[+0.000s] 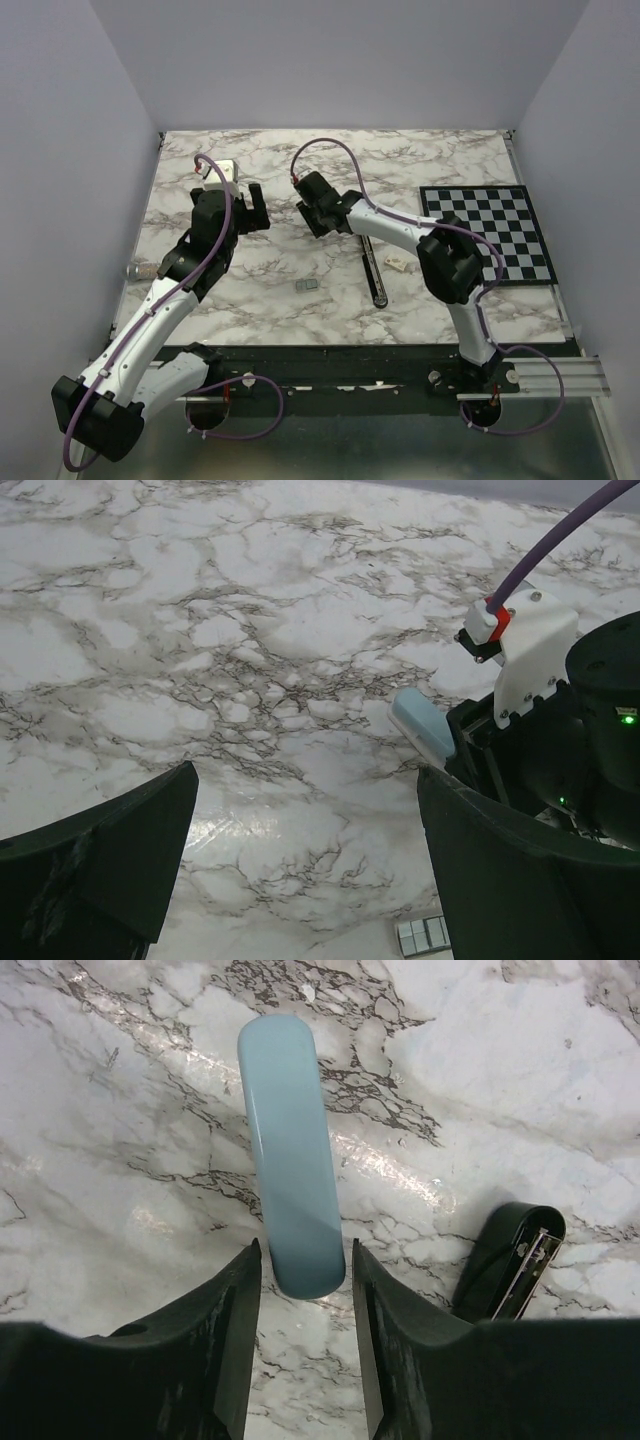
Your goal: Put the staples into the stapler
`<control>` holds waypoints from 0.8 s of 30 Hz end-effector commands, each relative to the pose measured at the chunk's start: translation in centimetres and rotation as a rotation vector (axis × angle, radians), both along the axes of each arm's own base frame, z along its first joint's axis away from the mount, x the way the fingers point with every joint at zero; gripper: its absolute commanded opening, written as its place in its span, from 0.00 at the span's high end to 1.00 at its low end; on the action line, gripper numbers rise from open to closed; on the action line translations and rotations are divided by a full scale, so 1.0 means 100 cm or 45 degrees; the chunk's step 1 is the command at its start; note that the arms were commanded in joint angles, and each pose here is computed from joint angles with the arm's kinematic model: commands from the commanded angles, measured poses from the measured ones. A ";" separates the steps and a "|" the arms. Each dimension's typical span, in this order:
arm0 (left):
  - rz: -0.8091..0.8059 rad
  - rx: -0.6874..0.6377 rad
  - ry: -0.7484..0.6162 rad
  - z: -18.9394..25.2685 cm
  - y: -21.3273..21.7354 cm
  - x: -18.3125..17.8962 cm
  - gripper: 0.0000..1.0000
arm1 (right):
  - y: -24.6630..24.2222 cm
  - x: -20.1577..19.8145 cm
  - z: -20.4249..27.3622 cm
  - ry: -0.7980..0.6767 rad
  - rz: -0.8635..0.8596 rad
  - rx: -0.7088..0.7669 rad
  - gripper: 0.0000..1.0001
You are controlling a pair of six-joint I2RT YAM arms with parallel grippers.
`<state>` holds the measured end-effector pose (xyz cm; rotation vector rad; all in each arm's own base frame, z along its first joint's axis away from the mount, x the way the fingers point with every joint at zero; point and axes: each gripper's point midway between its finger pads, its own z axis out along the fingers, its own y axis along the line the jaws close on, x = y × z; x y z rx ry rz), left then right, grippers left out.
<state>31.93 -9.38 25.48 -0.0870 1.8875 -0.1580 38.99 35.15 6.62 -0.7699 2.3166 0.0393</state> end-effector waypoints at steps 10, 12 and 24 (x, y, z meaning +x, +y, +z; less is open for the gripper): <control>-0.007 -0.027 -0.027 0.004 0.001 -0.002 0.01 | -0.024 -0.058 0.059 0.023 0.154 0.176 0.34; 0.008 -0.029 -0.032 0.006 0.003 -0.002 0.01 | -0.029 -0.076 0.055 0.075 0.170 0.214 0.30; 0.210 -0.065 -0.150 0.025 0.038 -0.011 0.01 | 0.020 -0.123 0.022 0.123 0.275 0.164 0.22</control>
